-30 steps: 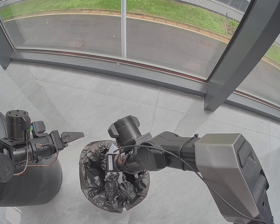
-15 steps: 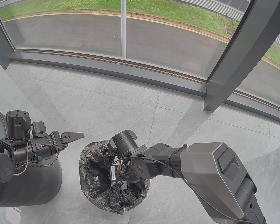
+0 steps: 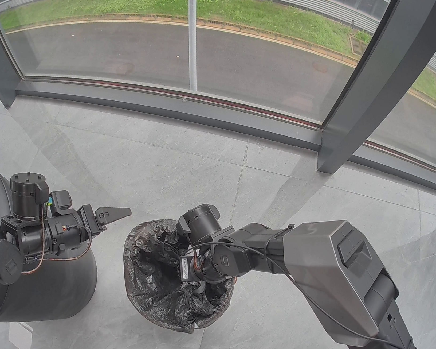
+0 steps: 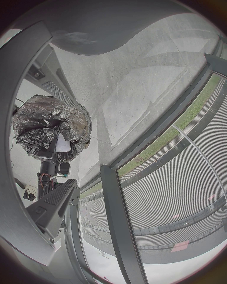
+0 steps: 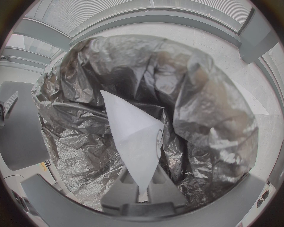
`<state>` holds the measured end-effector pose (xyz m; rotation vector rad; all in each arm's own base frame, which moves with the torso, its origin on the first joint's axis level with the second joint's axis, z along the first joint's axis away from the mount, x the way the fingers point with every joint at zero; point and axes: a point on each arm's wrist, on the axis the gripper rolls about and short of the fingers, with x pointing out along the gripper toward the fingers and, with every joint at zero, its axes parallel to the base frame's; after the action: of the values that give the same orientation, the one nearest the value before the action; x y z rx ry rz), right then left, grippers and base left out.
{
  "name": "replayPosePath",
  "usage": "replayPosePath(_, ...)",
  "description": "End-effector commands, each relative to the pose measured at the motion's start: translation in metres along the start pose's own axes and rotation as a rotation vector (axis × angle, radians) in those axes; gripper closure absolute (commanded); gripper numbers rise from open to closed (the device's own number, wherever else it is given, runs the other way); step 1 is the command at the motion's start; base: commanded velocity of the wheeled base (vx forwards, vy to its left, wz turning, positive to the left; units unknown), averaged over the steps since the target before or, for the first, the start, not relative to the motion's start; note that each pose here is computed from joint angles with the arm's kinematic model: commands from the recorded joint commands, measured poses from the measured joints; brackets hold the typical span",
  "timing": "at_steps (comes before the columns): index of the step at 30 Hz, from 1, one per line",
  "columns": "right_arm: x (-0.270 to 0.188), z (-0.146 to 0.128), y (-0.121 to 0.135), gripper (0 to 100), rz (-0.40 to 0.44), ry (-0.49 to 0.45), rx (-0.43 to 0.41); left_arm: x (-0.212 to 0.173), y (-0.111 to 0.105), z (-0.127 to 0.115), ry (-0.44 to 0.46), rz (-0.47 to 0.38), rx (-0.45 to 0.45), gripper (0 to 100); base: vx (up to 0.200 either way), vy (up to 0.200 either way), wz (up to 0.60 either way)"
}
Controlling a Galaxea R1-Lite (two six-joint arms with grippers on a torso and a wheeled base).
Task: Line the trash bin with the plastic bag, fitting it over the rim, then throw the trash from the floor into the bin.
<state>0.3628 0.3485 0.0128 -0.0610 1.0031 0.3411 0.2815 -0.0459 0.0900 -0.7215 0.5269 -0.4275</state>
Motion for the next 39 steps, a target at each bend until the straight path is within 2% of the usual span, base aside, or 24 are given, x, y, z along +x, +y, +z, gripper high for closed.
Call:
replayPosePath(1,0.001,0.000,-0.001,0,-0.004,0.000,0.002,0.000,0.001,0.000,0.002,0.002,-0.002,0,0.000,0.000,0.00)
replayPosePath(6,-0.007,0.004,0.001,0,-0.001,-0.018,0.010,0.000,0.001,0.000,0.002,0.002,-0.002,0,0.000,0.000,0.00)
replayPosePath(10,-0.027,0.013,0.006,0,-0.010,-0.068,0.013,0.001,0.001,-0.001,0.003,0.002,-0.003,0,0.000,0.000,0.00)
replayPosePath(17,-0.061,0.021,0.024,0,0.038,-0.130,-0.001,0.002,0.002,-0.002,0.009,0.006,-0.004,0,0.000,0.000,0.00)
replayPosePath(21,-0.053,0.014,0.028,0,0.035,-0.111,-0.012,0.003,0.002,-0.002,0.009,0.006,-0.004,0,0.000,0.000,0.00)
replayPosePath(27,-0.013,-0.007,0.025,0,-0.007,-0.036,-0.028,0.003,0.002,-0.002,0.009,0.006,-0.004,0,0.000,0.000,0.00)
replayPosePath(34,0.042,-0.044,0.015,0,-0.072,0.087,-0.063,0.003,0.002,-0.002,0.009,0.006,-0.004,0,0.000,0.000,0.00)
replayPosePath(39,0.054,-0.052,0.010,0,-0.091,0.114,-0.067,0.003,0.003,-0.001,0.007,0.006,-0.004,0,0.000,0.000,0.00)
